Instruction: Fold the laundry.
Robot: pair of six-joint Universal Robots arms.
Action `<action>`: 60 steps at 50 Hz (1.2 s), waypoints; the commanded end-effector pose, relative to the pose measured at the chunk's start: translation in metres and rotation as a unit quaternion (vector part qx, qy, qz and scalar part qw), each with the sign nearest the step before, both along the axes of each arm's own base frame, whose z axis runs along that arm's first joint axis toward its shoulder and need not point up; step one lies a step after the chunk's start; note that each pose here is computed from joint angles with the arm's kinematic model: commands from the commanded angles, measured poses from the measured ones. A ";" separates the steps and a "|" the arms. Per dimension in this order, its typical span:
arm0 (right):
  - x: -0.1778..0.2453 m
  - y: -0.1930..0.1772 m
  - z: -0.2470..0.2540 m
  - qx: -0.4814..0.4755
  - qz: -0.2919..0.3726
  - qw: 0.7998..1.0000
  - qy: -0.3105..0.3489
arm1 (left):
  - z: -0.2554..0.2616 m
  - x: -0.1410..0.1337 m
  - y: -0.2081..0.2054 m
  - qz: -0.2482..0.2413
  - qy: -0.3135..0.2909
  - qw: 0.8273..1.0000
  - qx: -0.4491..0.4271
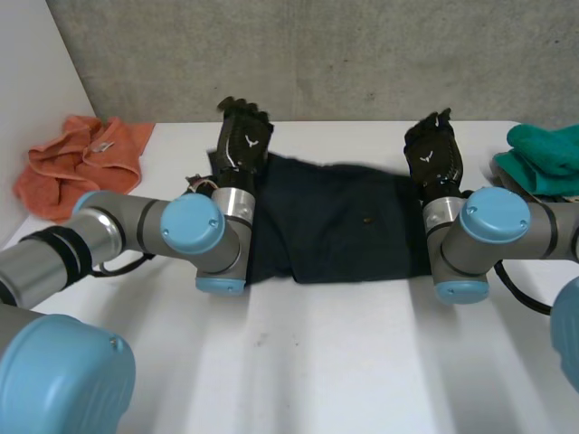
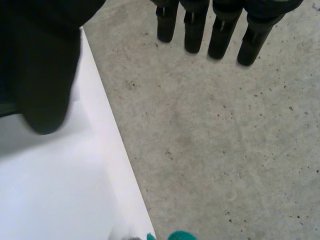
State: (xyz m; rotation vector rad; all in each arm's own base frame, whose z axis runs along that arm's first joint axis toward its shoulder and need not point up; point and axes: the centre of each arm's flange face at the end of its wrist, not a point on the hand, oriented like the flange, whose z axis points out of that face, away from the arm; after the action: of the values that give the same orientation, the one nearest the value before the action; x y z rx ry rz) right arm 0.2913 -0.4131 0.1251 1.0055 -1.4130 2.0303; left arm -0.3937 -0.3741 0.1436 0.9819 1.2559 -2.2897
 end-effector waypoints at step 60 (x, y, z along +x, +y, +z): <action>0.014 0.123 0.068 0.021 0.144 0.984 0.105 | 0.067 0.084 0.148 -0.097 0.159 0.938 0.291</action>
State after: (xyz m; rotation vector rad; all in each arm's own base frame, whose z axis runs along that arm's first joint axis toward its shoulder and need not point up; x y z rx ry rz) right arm 0.2249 -0.3300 0.1947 1.2471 -1.5345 1.7038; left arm -0.3114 -0.2300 0.2165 0.9559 2.1262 -2.3580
